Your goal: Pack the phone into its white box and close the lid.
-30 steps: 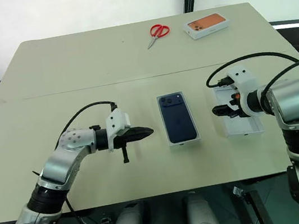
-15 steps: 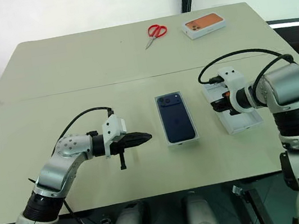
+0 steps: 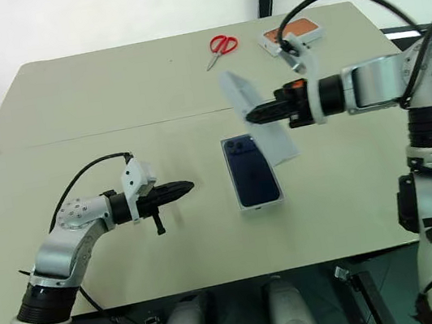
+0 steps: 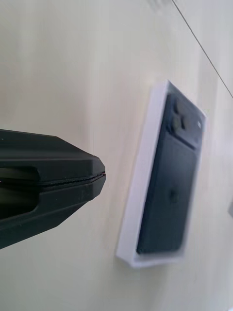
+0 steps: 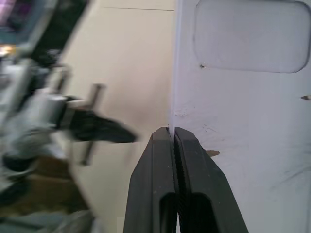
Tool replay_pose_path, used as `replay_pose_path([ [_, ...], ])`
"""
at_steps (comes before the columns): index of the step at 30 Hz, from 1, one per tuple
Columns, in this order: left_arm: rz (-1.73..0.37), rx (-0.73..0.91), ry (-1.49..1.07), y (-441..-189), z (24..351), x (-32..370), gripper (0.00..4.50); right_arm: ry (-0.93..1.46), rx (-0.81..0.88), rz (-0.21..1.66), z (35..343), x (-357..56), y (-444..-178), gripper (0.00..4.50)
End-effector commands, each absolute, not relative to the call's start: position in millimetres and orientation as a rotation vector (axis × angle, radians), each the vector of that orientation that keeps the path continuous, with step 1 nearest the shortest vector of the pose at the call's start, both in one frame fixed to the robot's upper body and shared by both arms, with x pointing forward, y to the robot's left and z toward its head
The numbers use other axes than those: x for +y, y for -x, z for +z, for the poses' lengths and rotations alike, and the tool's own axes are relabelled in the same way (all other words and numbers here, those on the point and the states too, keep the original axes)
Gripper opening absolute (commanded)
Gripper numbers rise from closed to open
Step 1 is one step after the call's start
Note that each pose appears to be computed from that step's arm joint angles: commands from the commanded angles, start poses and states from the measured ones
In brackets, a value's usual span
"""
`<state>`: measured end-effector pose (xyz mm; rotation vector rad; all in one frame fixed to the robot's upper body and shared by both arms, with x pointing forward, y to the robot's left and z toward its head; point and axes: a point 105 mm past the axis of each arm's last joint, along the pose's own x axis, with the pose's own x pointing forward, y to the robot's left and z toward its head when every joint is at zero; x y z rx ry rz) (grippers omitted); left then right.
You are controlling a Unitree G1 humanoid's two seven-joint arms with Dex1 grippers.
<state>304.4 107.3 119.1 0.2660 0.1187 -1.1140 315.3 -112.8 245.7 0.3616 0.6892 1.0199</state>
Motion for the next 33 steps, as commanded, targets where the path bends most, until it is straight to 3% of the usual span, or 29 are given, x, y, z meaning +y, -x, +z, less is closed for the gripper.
replay_pose_path([
  [1,-1.08,0.059,-0.279,-311.0,133.6,114.1,0.0,-0.465,0.678,1.091,245.2,-81.5,-302.9,0.05],
  [10,-1.021,0.055,-0.273,-315.6,134.3,122.1,0.0,-0.702,0.655,1.008,222.5,-19.6,-305.0,0.05],
  [15,-1.009,0.054,-0.267,-312.9,135.4,124.7,0.0,-0.825,0.732,0.709,187.7,-35.0,-315.1,0.05],
  [21,-1.019,0.024,-0.235,-314.8,143.2,117.5,0.0,-0.84,0.727,0.618,183.0,-48.7,-317.3,0.05],
  [24,-1.071,0.006,-0.229,-312.7,145.4,102.1,0.0,-0.836,0.704,0.601,186.8,-57.0,-320.1,0.86],
  [28,-1.119,-0.01,-0.221,-310.5,145.6,86.8,0.0,-0.765,0.638,0.63,202.7,-74.5,-326.1,2.91],
  [30,-1.146,-0.013,-0.209,-309.9,144.9,77.4,0.0,-0.62,0.608,0.648,212.0,-92.5,-325.6,3.87],
  [33,-1.172,-0.017,-0.201,-309.1,144.3,68.8,0.0,-0.47,0.601,0.639,220.0,-112.4,-323.5,3.87],
])
